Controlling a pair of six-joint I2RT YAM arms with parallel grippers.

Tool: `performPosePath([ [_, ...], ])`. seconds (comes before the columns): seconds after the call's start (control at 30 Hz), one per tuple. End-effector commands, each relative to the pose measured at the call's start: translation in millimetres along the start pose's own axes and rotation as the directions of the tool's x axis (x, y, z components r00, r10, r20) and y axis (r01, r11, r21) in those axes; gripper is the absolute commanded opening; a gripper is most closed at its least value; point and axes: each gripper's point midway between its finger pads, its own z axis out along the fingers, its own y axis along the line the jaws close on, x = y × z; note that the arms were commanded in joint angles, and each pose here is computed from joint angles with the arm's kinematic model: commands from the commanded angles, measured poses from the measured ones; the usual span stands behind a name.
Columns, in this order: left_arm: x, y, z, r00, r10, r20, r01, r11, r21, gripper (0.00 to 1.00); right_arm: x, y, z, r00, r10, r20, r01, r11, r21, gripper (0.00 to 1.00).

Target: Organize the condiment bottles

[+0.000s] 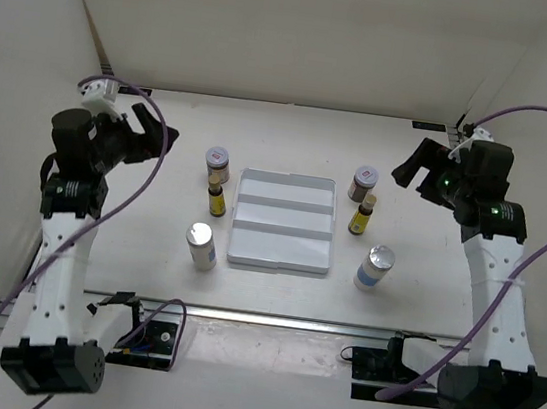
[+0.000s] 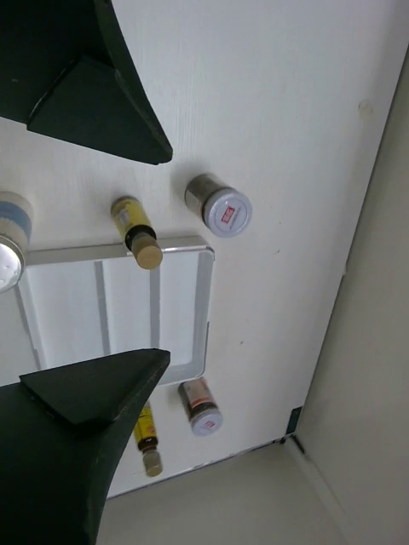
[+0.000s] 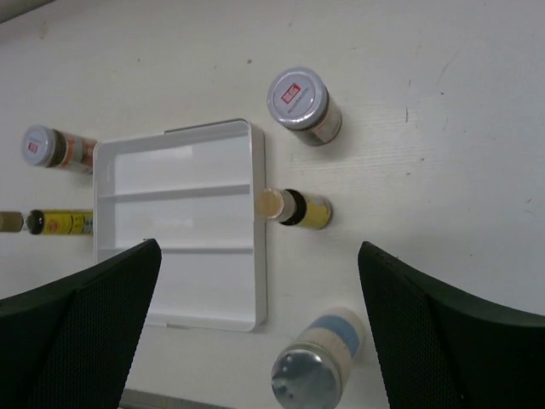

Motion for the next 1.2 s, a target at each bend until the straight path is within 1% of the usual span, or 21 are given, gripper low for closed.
performPosePath([
  [0.0, 21.3, 19.1, -32.0, 0.999, -0.035, -0.008, 0.033, 0.985, -0.171, 1.00, 11.3, 12.1, -31.8, 1.000, -0.016, 0.002, 0.016, 0.999, -0.041, 1.00],
  [0.03, 37.5, 23.5, -33.8, 0.998, -0.025, -0.052, 0.014, 0.980, -0.197, 1.00, 11.4, 12.7, -37.3, 1.000, -0.030, 0.004, 0.030, 0.999, -0.041, 1.00],
  [0.1, 52.8, 25.9, -39.5, 0.991, 0.084, -0.102, -0.102, 0.978, -0.182, 1.00, 17.6, 24.4, -42.8, 0.995, -0.098, -0.023, 0.096, 0.991, -0.092, 1.00],
  [0.13, 60.8, 27.0, -39.7, 0.988, 0.101, -0.120, -0.121, 0.977, -0.175, 1.00, 25.4, 25.8, -43.9, 0.992, -0.116, -0.050, 0.110, 0.989, -0.099, 1.00],
  [0.17, 67.2, 33.4, -38.5, 0.990, 0.060, -0.125, -0.085, 0.975, -0.207, 1.00, 31.4, 34.0, -47.2, 0.987, -0.152, -0.060, 0.143, 0.981, -0.127, 1.00],
  [0.2, 67.3, 33.4, -38.5, 0.990, 0.060, -0.125, -0.085, 0.975, -0.207, 1.00, 41.8, 34.7, -44.8, 0.980, -0.177, -0.089, 0.164, 0.977, -0.139, 1.00],
  [0.23, 68.1, 31.2, -38.2, 0.990, 0.059, -0.129, -0.083, 0.977, -0.194, 1.00, 47.1, 31.7, -48.6, 0.975, -0.197, -0.099, 0.185, 0.976, -0.114, 1.00],
  [0.27, 71.7, 33.6, -33.1, 0.991, 0.027, -0.134, -0.054, 0.978, -0.201, 1.00, 53.1, 20.1, -45.9, 0.973, -0.200, -0.117, 0.199, 0.980, -0.021, 1.00],
  [0.37, 83.4, 51.0, -25.2, 0.987, -0.033, -0.158, -0.013, 0.960, -0.278, 1.00, 73.8, 4.3, -39.4, 0.958, -0.208, -0.199, 0.228, 0.970, 0.082, 1.00],
  [0.4, 82.7, 52.5, -25.3, 0.988, -0.045, -0.150, -0.001, 0.957, -0.292, 1.00, 71.6, -0.3, -39.3, 0.959, -0.209, -0.192, 0.233, 0.966, 0.110, 1.00],
  [0.43, 85.0, 54.4, -23.0, 0.986, -0.050, -0.160, 0.000, 0.955, -0.296, 1.00, 77.2, -15.6, -35.2, 0.956, -0.195, -0.219, 0.237, 0.954, 0.185, 1.00],
  [0.53, 84.2, 51.3, -26.9, 0.987, -0.042, -0.154, -0.005, 0.956, -0.293, 1.00, 71.8, -29.1, -33.6, 0.977, -0.093, -0.192, 0.143, 0.953, 0.266, 1.00],
  [0.6, 83.1, 50.8, -31.5, 0.990, -0.044, -0.135, 0.001, 0.954, -0.299, 1.00, 67.9, -23.9, -33.3, 0.985, -0.050, -0.166, 0.090, 0.966, 0.243, 1.00],
  [0.67, 86.7, 52.4, -31.1, 0.989, -0.047, -0.142, 0.002, 0.953, -0.302, 1.00, 63.6, -10.4, -29.0, 0.985, -0.071, -0.158, 0.096, 0.984, 0.153, 1.00],
  [0.7, 84.9, 50.9, -33.1, 0.990, -0.043, -0.133, 0.001, 0.954, -0.298, 1.00, 73.1, -1.2, -25.1, 0.977, -0.074, -0.202, 0.094, 0.991, 0.090, 1.00],
  [0.73, 84.9, 50.8, -33.1, 0.990, -0.043, -0.133, 0.001, 0.954, -0.298, 1.00, 77.3, 1.5, -20.9, 0.970, -0.083, -0.228, 0.100, 0.993, 0.067, 1.00],
  [0.83, 86.6, 50.9, -34.7, 0.990, -0.042, -0.132, 0.001, 0.955, -0.298, 1.00, 97.9, 6.3, -12.1, 0.939, -0.071, -0.337, 0.094, 0.994, 0.051, 1.00],
  [0.93, 88.2, 52.3, -33.0, 0.989, -0.046, -0.140, 0.002, 0.954, -0.301, 1.00, 127.6, 1.9, -4.8, 0.908, -0.079, -0.412, 0.129, 0.987, 0.095, 1.00],
  [1.0, 90.1, 53.5, -31.0, 0.988, -0.059, -0.146, 0.012, 0.952, -0.306, 1.00, 139.3, -0.5, -3.1, 0.903, -0.076, -0.422, 0.149, 0.979, 0.142, 1.00],
  [1.03, 90.2, 53.5, -31.0, 0.988, -0.059, -0.146, 0.012, 0.952, -0.306, 1.00, 147.1, -11.5, -3.7, 0.898, -0.068, -0.435, 0.169, 0.966, 0.197, 1.00],
  [1.17, 90.2, 53.5, -31.0, 0.988, -0.059, -0.146, 0.012, 0.952, -0.306, 1.00, 163.5, -22.6, -5.9, 0.887, -0.057, -0.458, 0.200, 0.942, 0.270, 1.00],
])
